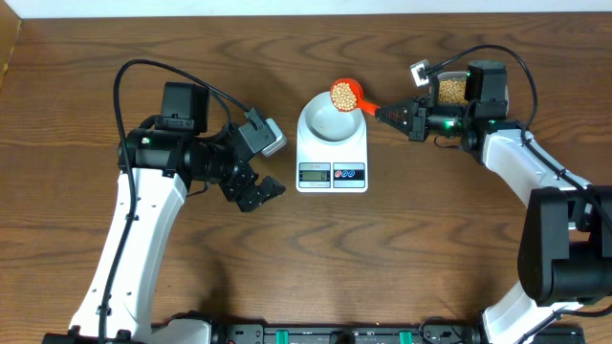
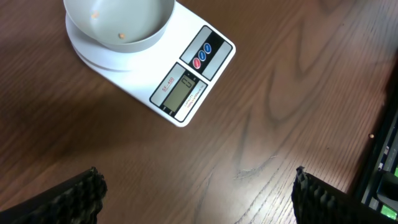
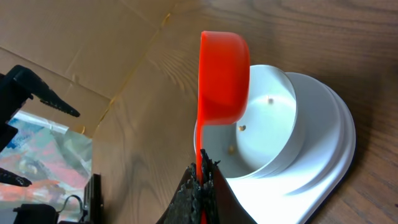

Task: Scoop item into bowl and weigh 50g on scale
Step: 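Tilt the red scoop with the right gripper to pour soybeans into the bowl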

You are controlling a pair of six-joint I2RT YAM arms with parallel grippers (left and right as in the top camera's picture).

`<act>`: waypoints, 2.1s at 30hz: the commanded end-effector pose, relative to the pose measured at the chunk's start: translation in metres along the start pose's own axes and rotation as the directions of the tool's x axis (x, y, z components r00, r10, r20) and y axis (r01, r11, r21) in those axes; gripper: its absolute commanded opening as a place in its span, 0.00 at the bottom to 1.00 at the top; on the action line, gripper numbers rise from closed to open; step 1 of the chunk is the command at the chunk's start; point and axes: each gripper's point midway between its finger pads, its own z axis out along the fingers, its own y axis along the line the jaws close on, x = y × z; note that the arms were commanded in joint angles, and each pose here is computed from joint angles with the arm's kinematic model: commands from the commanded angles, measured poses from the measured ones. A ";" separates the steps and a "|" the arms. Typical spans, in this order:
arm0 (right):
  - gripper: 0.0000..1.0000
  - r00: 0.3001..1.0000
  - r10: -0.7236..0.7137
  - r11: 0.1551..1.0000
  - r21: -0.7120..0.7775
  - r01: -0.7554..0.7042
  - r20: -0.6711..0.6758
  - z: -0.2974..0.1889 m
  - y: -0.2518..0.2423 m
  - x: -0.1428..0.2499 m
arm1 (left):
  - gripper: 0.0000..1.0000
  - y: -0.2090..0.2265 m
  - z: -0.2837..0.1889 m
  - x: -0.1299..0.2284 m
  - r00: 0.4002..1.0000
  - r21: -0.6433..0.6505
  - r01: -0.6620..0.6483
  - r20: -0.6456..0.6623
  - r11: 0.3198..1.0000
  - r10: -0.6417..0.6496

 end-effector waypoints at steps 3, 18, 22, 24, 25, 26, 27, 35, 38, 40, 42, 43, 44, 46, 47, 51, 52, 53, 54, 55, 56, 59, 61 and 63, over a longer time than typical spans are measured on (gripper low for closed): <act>0.01 0.999 -0.039 0.999 -0.012 0.039 -0.009 0.003 0.002 0.002 | 0.98 0.002 -0.007 -0.005 1.000 -0.024 -0.026 0.014 0.999 0.026; 0.01 0.992 -0.123 0.992 -0.017 0.123 -0.032 0.005 0.003 0.010 | 0.98 0.002 -0.007 -0.005 1.000 -0.024 -0.025 0.014 0.999 0.026; 0.01 0.990 -0.135 0.991 -0.021 0.134 -0.040 0.009 0.005 0.012 | 0.98 0.002 -0.007 -0.005 1.000 -0.024 -0.025 0.014 0.999 0.026; 0.01 0.986 -0.157 0.987 -0.025 0.156 -0.045 0.011 0.007 0.013 | 0.98 0.002 -0.007 -0.005 1.000 -0.024 -0.025 0.014 0.999 0.026; 0.01 0.985 -0.165 0.986 -0.025 0.164 -0.048 0.012 0.007 0.014 | 0.98 0.002 -0.007 -0.005 1.000 -0.025 -0.025 0.014 0.999 0.026; 0.01 0.984 -0.172 0.985 -0.020 0.171 -0.052 0.013 0.006 0.015 | 0.98 0.002 -0.007 -0.005 1.000 -0.024 -0.025 0.014 0.999 0.026; 0.01 0.982 -0.181 0.983 -0.009 0.181 -0.057 0.014 0.005 0.016 | 0.98 0.002 -0.007 -0.005 1.000 -0.024 -0.025 0.014 0.999 0.026; 0.01 0.967 -0.240 0.968 0.053 0.245 -0.085 0.016 -0.006 0.020 | 0.98 0.002 -0.007 -0.005 1.000 -0.024 -0.026 0.014 0.999 0.026; 0.01 0.963 -0.252 0.962 0.089 0.260 -0.093 0.016 -0.012 0.019 | 0.98 0.002 -0.007 -0.005 1.000 -0.024 -0.025 0.014 0.999 0.026; 0.01 0.955 -0.277 0.951 0.110 0.288 -0.101 0.015 -0.017 0.019 | 0.98 0.002 -0.007 -0.005 1.000 -0.024 -0.025 0.014 0.999 0.026; 0.01 0.948 -0.301 0.942 0.125 0.313 -0.108 0.015 -0.020 0.019 | 0.98 0.002 -0.007 -0.005 1.000 -0.024 -0.025 0.014 0.999 0.026; 0.01 0.942 -0.316 0.936 0.129 0.329 -0.112 0.015 -0.021 0.019 | 0.98 0.002 -0.007 -0.005 1.000 -0.024 -0.026 0.014 0.999 0.026; 0.01 0.939 -0.325 0.932 0.133 0.338 -0.114 0.015 -0.022 0.019 | 0.98 0.002 -0.007 -0.005 1.000 -0.024 -0.026 0.014 0.999 0.026; 0.01 0.936 -0.333 0.929 0.132 0.347 -0.116 0.015 -0.022 0.019 | 0.98 0.002 -0.007 -0.005 1.000 -0.024 -0.025 0.014 0.999 0.026; 0.01 0.936 -0.334 0.928 0.132 0.348 -0.115 0.015 -0.022 0.019 | 0.98 0.002 -0.007 -0.005 1.000 -0.024 -0.025 0.014 0.999 0.026; 0.01 0.922 -0.368 0.915 0.127 0.382 -0.120 0.015 -0.021 0.019 | 0.98 0.002 -0.007 -0.005 1.000 -0.024 -0.026 0.014 0.999 0.026; 0.01 0.916 -0.383 0.909 0.125 0.397 -0.122 0.015 -0.021 0.019 | 0.98 0.002 -0.007 -0.005 1.000 -0.024 -0.025 0.014 0.999 0.026; 0.01 0.912 -0.391 0.906 0.124 0.405 -0.122 0.015 -0.021 0.019 | 0.98 0.002 -0.007 -0.005 1.000 -0.024 -0.026 0.014 0.999 0.026; 0.01 0.909 -0.398 0.903 0.123 0.412 -0.122 0.015 -0.021 0.018 | 0.98 0.002 -0.007 -0.005 1.000 -0.024 -0.025 0.014 0.999 0.026; 0.01 0.907 -0.403 0.901 0.123 0.416 -0.122 0.015 -0.021 0.018 | 0.98 0.002 -0.007 -0.005 1.000 -0.024 -0.026 0.014 0.999 0.026; 0.01 0.904 -0.410 0.898 0.122 0.424 -0.123 0.015 -0.021 0.018 | 0.98 0.002 -0.007 -0.005 1.000 -0.024 -0.025 0.014 0.999 0.026; 0.01 0.899 -0.422 0.892 0.121 0.435 -0.120 0.015 -0.021 0.017 | 0.98 0.002 -0.007 -0.005 1.000 -0.024 -0.025 0.014 0.999 0.026; 0.01 0.896 -0.429 0.890 0.113 0.441 -0.113 0.015 -0.019 0.015 | 0.98 0.002 -0.007 -0.005 1.000 -0.025 -0.025 0.014 0.999 0.026; 0.01 0.893 -0.437 0.889 0.098 0.447 -0.102 0.016 -0.016 0.014 | 0.98 0.002 -0.007 -0.005 1.000 -0.024 -0.026 0.014 0.999 0.026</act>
